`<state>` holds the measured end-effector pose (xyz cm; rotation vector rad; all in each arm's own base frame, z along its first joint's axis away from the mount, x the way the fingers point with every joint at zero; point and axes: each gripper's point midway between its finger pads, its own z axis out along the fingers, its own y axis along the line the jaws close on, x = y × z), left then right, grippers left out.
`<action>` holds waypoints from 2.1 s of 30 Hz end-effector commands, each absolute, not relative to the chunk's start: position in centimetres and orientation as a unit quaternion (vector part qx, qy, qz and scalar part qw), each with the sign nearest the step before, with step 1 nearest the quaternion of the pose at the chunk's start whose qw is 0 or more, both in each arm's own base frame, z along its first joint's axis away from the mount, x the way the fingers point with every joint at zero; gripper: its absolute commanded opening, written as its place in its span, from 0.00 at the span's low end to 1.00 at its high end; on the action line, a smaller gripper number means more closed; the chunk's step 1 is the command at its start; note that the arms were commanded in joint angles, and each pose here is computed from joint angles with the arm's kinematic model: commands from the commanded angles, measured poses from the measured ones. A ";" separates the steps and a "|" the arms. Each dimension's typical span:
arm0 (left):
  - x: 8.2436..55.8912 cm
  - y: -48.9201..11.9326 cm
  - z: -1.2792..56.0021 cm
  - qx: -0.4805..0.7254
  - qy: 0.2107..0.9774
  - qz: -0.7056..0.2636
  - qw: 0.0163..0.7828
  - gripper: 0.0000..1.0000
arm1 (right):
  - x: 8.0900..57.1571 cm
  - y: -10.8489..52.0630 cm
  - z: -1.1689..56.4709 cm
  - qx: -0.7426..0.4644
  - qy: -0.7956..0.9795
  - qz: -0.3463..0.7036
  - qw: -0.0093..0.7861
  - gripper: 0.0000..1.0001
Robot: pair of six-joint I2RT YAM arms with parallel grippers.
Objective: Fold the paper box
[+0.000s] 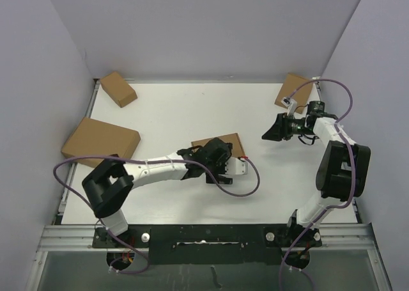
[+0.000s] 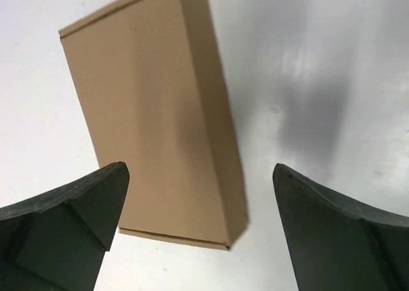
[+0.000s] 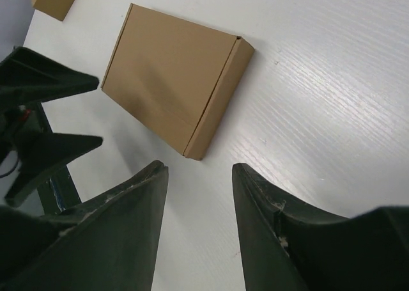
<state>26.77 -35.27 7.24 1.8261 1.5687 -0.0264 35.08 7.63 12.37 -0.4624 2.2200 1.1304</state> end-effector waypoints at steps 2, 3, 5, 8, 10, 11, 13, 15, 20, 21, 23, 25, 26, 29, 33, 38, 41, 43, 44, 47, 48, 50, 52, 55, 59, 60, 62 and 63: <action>21.7 -37.1 15.4 0.620 0.638 -0.199 0.411 0.98 | 34.3 9.1 15.8 -0.262 0.791 0.420 0.361 0.46; 21.8 -36.8 15.9 0.593 0.654 -0.218 0.416 0.98 | 34.0 9.5 16.1 -0.282 0.778 0.422 0.371 0.46; 22.8 -35.7 16.8 0.531 0.689 -0.261 0.418 0.98 | 33.2 10.5 16.5 -0.324 0.752 0.423 0.390 0.45; 26.5 -33.0 18.4 0.388 0.750 -0.327 0.424 0.97 | 31.1 12.6 17.2 -0.404 0.690 0.425 0.424 0.43; 29.5 -30.6 18.9 0.297 0.774 -0.360 0.427 0.96 | 29.0 14.3 17.4 -0.478 0.630 0.418 0.448 0.41; 31.0 -29.5 19.0 0.254 0.783 -0.377 0.425 0.95 | 27.9 15.2 17.3 -0.520 0.594 0.407 0.459 0.39; 33.7 -27.8 19.0 0.183 0.795 -0.406 0.411 0.93 | 25.9 16.7 16.5 -0.589 0.541 0.383 0.463 0.36; 36.4 -27.1 19.2 0.151 0.800 -0.417 0.403 0.90 | 25.1 18.1 14.9 -0.630 0.531 0.360 0.439 0.28; 41.4 -27.5 16.1 0.139 0.834 -0.390 0.366 0.77 | 24.3 21.9 10.2 -0.708 0.520 0.300 0.372 0.09; 42.2 -27.7 15.3 0.137 0.841 -0.383 0.357 0.76 | 24.1 22.5 9.2 -0.716 0.523 0.293 0.358 0.01; 43.4 -28.0 13.6 0.142 0.851 -0.370 0.345 0.72 | 24.1 23.5 7.5 -0.730 0.530 0.272 0.335 0.00; 44.2 -28.3 12.0 0.151 0.860 -0.363 0.327 0.68 | 24.3 24.4 5.9 -0.744 0.538 0.244 0.313 0.00; 44.3 -28.6 11.1 0.156 0.863 -0.365 0.312 0.67 | 24.4 24.8 5.2 -0.750 0.541 0.231 0.302 0.00; 44.1 -29.4 8.8 0.173 0.873 -0.366 0.273 0.65 | 24.9 25.7 3.6 -0.760 0.556 0.193 0.275 0.00; 43.4 -30.8 7.4 0.202 0.872 -0.366 0.253 0.64 | 25.8 26.0 2.5 -0.760 0.571 0.161 0.266 0.00; 42.2 -31.9 5.8 0.219 0.873 -0.379 0.214 0.55 | 27.7 26.1 2.5 -0.737 0.603 0.119 0.281 0.00; 40.9 -32.9 5.5 0.239 0.867 -0.393 0.193 0.53 | 28.7 25.9 2.3 -0.728 0.615 0.095 0.287 0.00; 40.2 -33.3 5.3 0.251 0.865 -0.394 0.184 0.52 | 29.2 25.8 2.3 -0.722 0.623 0.079 0.292 0.00; 39.9 -33.6 5.3 0.258 0.863 -0.395 0.180 0.52 | 29.6 25.7 2.3 -0.717 0.628 0.068 0.297 0.00; 39.3 -34.1 5.5 0.270 0.860 -0.396 0.175 0.52 | 30.2 25.7 2.7 -0.709 0.633 0.052 0.306 0.00; 39.2 -34.3 5.7 0.270 0.859 -0.397 0.176 0.52 | 30.3 25.7 2.8 -0.707 0.633 0.051 0.310 0.00; 39.3 -34.4 6.2 0.271 0.858 -0.399 0.178 0.52 | 30.5 25.7 3.2 -0.704 0.633 0.048 0.317 0.00; 39.4 -34.7 7.2 0.276 0.853 -0.404 0.183 0.52 | 30.7 25.7 3.3 -0.701 0.635 0.046 0.321 0.01; 39.4 -35.1 8.1 0.281 0.849 -0.407 0.183 0.53 | 30.9 25.6 3.6 -0.696 0.638 0.048 0.325 0.03; 41.1 -34.5 8.5 0.266 0.868 -0.372 0.195 0.60 | 29.3 25.6 4.5 -0.706 0.629 0.103 0.308 0.08; 42.1 -34.1 8.8 0.255 0.875 -0.357 0.205 0.63 | 28.4 25.7 4.8 -0.717 0.617 0.124 0.298 0.09; 43.9 -32.9 10.3 0.231 0.884 -0.339 0.224 0.68 | 27.0 25.8 5.4 -0.735 0.594 0.152 0.289 0.10; 44.7 -32.4 11.4 0.220 0.885 -0.334 0.239 0.69 | 26.4 25.8 5.8 -0.742 0.583 0.164 0.288 0.10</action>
